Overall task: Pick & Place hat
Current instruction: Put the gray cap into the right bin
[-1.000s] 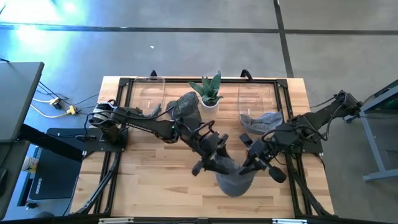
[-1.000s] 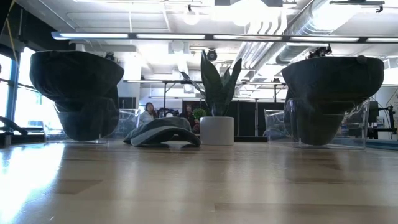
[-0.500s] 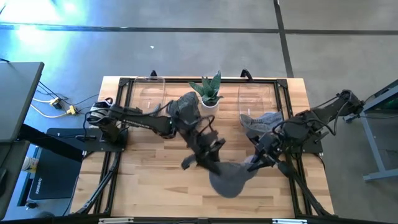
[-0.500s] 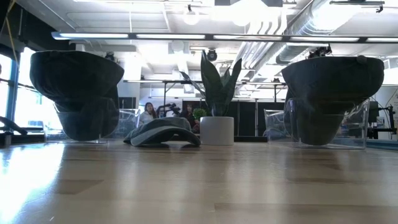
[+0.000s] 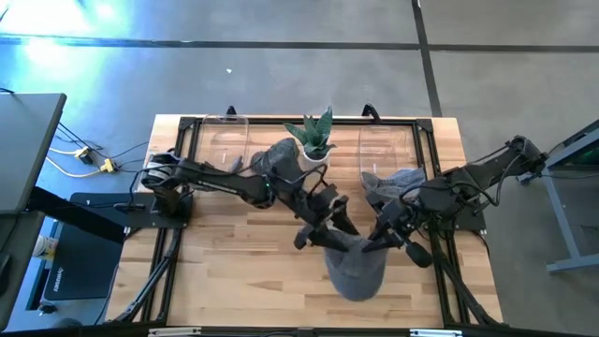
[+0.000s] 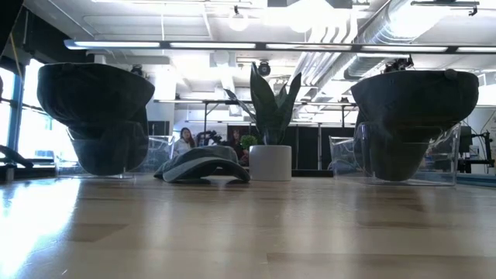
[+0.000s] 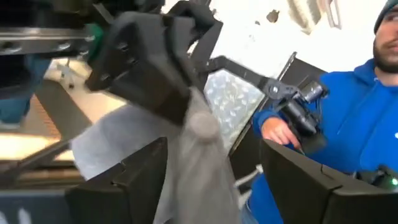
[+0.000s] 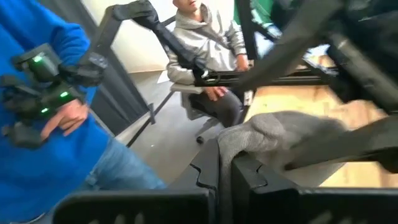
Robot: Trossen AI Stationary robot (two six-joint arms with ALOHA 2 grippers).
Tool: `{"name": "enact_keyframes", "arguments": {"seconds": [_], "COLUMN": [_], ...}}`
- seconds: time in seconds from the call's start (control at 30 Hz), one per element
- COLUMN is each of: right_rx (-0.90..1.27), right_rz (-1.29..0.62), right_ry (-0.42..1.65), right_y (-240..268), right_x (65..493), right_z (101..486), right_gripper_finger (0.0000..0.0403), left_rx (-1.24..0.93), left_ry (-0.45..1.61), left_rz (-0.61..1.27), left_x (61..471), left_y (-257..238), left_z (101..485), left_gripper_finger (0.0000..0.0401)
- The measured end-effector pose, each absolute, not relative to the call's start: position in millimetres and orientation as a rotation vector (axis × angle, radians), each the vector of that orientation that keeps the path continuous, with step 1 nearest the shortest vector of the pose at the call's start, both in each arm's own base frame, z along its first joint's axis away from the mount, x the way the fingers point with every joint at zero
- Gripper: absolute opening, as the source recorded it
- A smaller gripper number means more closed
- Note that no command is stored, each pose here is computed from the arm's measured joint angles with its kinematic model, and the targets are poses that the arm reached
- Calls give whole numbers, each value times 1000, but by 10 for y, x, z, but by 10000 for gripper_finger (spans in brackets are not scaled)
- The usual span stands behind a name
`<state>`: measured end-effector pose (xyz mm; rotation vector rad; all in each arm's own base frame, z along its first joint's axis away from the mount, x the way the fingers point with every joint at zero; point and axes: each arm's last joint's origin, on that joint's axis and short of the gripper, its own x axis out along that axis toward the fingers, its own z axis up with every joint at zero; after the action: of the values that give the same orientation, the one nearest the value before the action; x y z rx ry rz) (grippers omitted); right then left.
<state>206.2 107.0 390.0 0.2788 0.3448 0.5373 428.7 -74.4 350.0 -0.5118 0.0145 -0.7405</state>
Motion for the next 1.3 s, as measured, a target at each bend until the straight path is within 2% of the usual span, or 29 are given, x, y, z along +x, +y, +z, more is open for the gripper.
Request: {"name": "enact_keyframes", "arguments": {"seconds": [0.1,0.23,0.47,0.6,0.63,0.77,1.07,1.17,1.3], "right_rx": [278,282,323,357,363,365,383,362,298], "right_rz": [526,527,532,572,577,595,606,608,582], "right_ry": [347,365,378,389,389,381,389,386,369], "right_y": [1064,1065,1063,1070,1074,1092,1097,1098,1118], "right_x": [2058,2053,2043,1995,1984,1938,1928,1943,2030], "right_z": [3898,3883,3889,3912,3918,3942,3945,3936,3880], "right_gripper_finger": [6,7,9,8,6,6,42,76,147], "left_rx": [-512,-492,-462,-475,-481,-485,-457,-459,-465], "left_ry": [50,33,8,90,111,142,136,133,141], "left_rz": [-788,-865,-950,-977,-976,-966,-1014,-1001,-982], "left_x": [4298,4270,4250,4253,4255,4257,4236,4241,4250], "left_y": [-836,-912,-953,-962,-961,-960,-988,-974,-938], "left_z": [3441,3583,3773,3794,3799,3831,3879,3879,3871], "left_gripper_finger": [256,225,107,23,12,19,5,2,1]}}
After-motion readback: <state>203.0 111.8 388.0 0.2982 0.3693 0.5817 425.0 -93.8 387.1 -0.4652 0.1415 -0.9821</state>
